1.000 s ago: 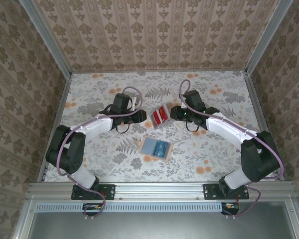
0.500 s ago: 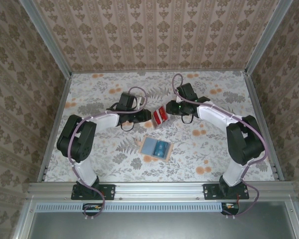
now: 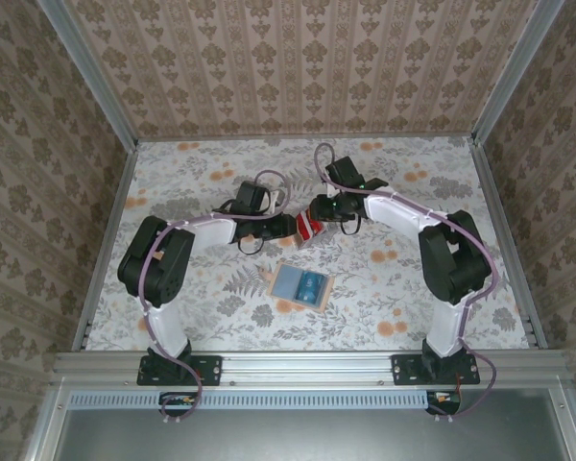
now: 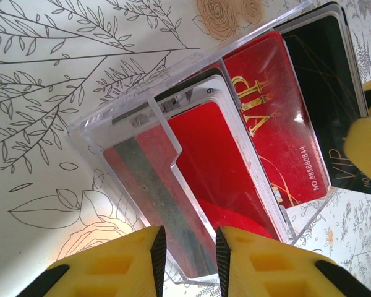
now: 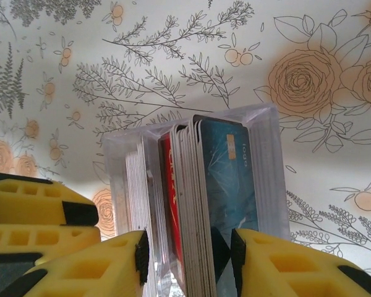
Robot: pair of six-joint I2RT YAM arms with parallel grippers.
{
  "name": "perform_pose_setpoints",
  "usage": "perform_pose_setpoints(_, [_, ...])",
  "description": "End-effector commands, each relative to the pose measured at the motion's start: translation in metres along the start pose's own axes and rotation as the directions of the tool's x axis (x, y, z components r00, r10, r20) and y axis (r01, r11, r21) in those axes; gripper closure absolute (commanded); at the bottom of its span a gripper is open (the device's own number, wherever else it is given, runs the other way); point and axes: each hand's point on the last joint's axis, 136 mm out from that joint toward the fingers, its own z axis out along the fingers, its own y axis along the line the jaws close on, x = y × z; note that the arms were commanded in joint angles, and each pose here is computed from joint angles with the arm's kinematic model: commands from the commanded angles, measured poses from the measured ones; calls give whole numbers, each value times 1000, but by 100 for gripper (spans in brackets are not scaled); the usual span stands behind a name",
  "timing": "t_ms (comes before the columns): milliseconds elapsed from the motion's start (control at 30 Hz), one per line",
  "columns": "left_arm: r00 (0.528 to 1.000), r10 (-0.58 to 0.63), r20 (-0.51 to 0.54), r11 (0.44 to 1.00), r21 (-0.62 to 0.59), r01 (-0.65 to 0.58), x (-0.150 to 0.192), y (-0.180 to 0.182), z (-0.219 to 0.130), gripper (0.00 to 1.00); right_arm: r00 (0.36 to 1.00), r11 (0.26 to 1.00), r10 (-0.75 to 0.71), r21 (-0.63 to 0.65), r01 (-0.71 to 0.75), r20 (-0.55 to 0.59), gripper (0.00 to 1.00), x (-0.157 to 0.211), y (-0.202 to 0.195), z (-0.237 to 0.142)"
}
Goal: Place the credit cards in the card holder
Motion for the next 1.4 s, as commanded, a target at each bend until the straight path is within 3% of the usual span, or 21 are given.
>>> perform_pose_setpoints(0, [1000, 11, 0, 1000, 27, -11, -4, -11, 4, 69, 998, 996, -52, 67, 54, -32, 55, 2, -3, 4])
perform_pose_setpoints(267, [1000, 5, -13, 999, 35, -5, -1, -12, 10, 69, 994, 989, -94, 113, 99, -55, 53, 4, 1, 11])
perform_pose_setpoints(1367, [999, 42, -30, 999, 9, -42, 0, -20, 16, 68, 993, 990, -118, 80, 116, 13, 54, -9, 20, -18])
